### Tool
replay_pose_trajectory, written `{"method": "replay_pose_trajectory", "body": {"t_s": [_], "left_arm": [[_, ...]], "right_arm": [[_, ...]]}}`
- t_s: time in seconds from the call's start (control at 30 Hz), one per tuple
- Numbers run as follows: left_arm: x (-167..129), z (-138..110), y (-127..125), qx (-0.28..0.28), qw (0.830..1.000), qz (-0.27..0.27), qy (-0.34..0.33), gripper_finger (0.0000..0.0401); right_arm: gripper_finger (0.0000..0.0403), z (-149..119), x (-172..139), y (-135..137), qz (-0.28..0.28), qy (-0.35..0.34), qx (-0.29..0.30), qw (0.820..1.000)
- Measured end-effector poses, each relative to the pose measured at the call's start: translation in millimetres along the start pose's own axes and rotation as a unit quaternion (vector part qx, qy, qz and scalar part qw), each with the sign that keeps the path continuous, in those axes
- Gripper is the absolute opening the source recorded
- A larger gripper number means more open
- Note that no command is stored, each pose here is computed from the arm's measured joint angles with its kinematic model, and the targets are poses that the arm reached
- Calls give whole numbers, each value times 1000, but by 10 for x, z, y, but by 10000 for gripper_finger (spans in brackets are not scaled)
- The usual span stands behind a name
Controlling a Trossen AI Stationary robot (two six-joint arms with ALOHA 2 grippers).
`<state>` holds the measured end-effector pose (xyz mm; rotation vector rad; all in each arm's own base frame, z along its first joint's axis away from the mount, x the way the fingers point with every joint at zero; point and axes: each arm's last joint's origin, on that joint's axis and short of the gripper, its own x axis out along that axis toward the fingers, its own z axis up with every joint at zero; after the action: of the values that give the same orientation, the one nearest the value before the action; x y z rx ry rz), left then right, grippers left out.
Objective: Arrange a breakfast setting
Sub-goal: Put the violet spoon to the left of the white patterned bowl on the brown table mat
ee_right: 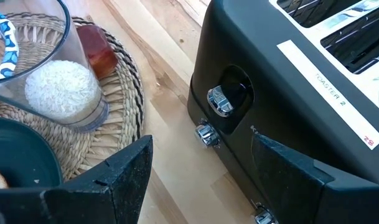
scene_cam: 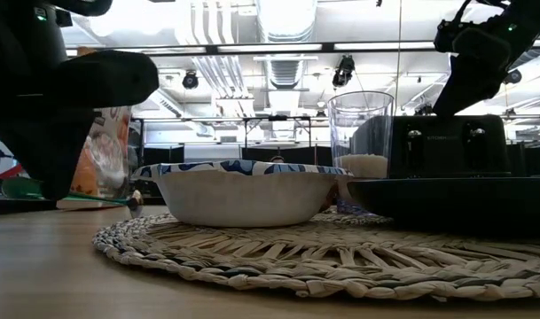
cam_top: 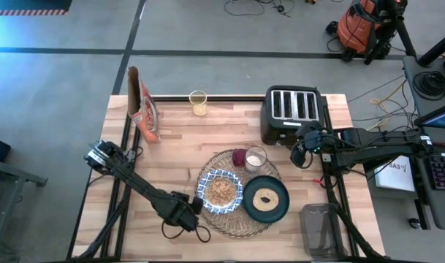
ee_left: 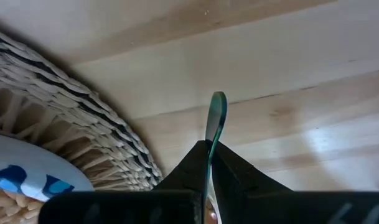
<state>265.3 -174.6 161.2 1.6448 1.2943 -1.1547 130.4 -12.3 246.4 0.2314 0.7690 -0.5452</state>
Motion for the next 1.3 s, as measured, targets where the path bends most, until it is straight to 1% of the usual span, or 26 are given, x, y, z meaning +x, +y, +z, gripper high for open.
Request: {"method": "replay_pose_trajectory", "body": {"t_s": [0.13, 0.33, 0.57, 0.73, 0.8, 1.0, 1.1, 1.2, 1.3], "left_arm": [[-1, 5, 13, -4, 1000, 6, -5, 0], [-3, 33, 68, -14, 999, 30, -26, 3], [-4, 58, 72, -15, 997, 15, -78, 18], [-4, 60, 76, -16, 997, 17, -79, 24], [-5, 62, 79, -27, 996, 18, -80, 26], [-12, 64, 87, -91, 992, 18, -84, 40], [-14, 70, 104, -142, 986, 22, -89, 58], [-21, 73, 119, -221, 970, 24, -93, 78], [-42, 63, 114, -312, 945, 20, -94, 93]], "right_arm": [[260, 0, 0, 0, 0, 0, 0, 1000], [260, 0, 0, 0, 0, 0, 0, 1000], [260, 0, 0, 0, 0, 0, 0, 1000], [260, 0, 0, 0, 0, 0, 0, 1000], [260, 0, 0, 0, 0, 0, 0, 1000], [260, 0, 0, 0, 0, 0, 0, 1000], [260, 0, 0, 0, 0, 0, 0, 1000], [260, 0, 0, 0, 0, 0, 0, 1000], [260, 0, 1, 0, 0, 0, 0, 1000]]}}
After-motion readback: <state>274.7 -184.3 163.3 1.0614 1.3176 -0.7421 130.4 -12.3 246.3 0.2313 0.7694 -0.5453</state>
